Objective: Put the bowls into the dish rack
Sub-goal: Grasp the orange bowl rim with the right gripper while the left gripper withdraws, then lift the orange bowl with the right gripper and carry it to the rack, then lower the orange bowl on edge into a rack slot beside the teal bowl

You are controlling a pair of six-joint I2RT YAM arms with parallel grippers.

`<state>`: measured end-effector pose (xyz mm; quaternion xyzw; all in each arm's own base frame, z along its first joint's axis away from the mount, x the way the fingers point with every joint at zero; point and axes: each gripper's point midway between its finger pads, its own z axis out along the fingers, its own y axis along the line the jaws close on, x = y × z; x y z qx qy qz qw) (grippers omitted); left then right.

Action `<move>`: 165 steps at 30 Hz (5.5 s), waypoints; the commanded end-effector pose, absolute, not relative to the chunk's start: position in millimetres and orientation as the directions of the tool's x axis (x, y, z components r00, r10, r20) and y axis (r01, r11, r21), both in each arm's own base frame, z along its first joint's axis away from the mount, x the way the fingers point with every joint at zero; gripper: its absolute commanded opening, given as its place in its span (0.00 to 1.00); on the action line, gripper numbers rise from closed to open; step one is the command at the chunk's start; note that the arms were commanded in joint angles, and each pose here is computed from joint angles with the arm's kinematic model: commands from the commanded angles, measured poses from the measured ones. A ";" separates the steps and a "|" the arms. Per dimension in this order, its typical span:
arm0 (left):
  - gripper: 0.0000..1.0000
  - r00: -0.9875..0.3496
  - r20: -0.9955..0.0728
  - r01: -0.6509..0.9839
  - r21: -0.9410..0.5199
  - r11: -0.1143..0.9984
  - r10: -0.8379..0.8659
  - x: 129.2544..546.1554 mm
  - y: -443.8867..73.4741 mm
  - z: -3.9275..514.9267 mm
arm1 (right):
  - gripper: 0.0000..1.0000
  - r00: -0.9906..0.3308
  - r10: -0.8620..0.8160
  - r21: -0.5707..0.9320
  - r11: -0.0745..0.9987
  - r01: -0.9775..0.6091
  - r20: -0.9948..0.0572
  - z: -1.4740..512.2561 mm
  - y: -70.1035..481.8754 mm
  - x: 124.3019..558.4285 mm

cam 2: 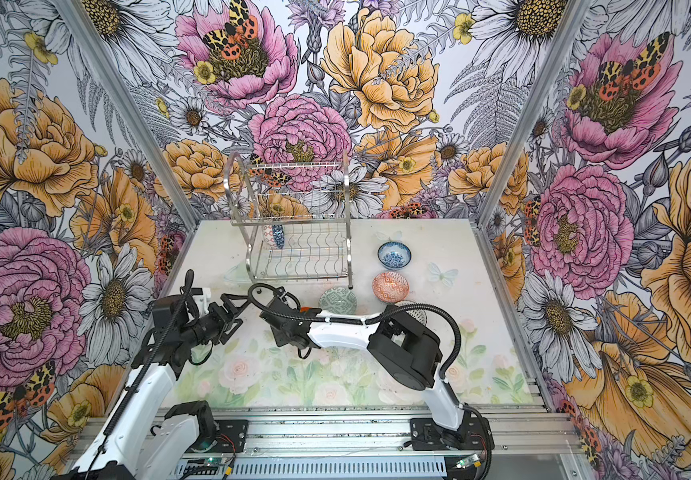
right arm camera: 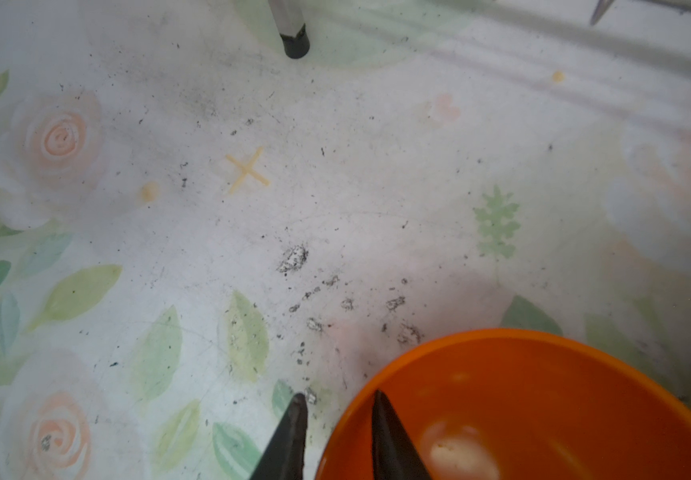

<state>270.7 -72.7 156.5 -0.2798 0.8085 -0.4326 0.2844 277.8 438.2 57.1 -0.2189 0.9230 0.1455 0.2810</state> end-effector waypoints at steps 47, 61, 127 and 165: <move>0.99 -0.690 -0.207 -0.185 -0.875 0.446 -0.693 272.2 -75.0 156.8 | 0.00 -0.640 0.007 0.547 0.526 -0.651 -0.768 218.8 436.8 303.8; 0.99 -0.696 -0.203 -0.175 -0.883 0.437 -0.689 272.9 -76.9 157.4 | 0.00 -0.615 0.222 0.651 0.338 -0.679 -0.757 248.0 432.1 344.1; 0.99 -0.746 -0.174 -0.174 -0.881 0.440 -0.643 309.6 -71.4 154.6 | 0.00 -0.528 0.667 0.826 0.253 -0.504 -0.527 220.0 447.3 542.2; 0.99 -0.812 -0.252 -0.002 -0.900 0.435 -0.526 331.5 -124.7 198.8 | 0.00 -0.496 0.730 0.864 0.263 -0.430 -0.470 187.5 449.2 592.0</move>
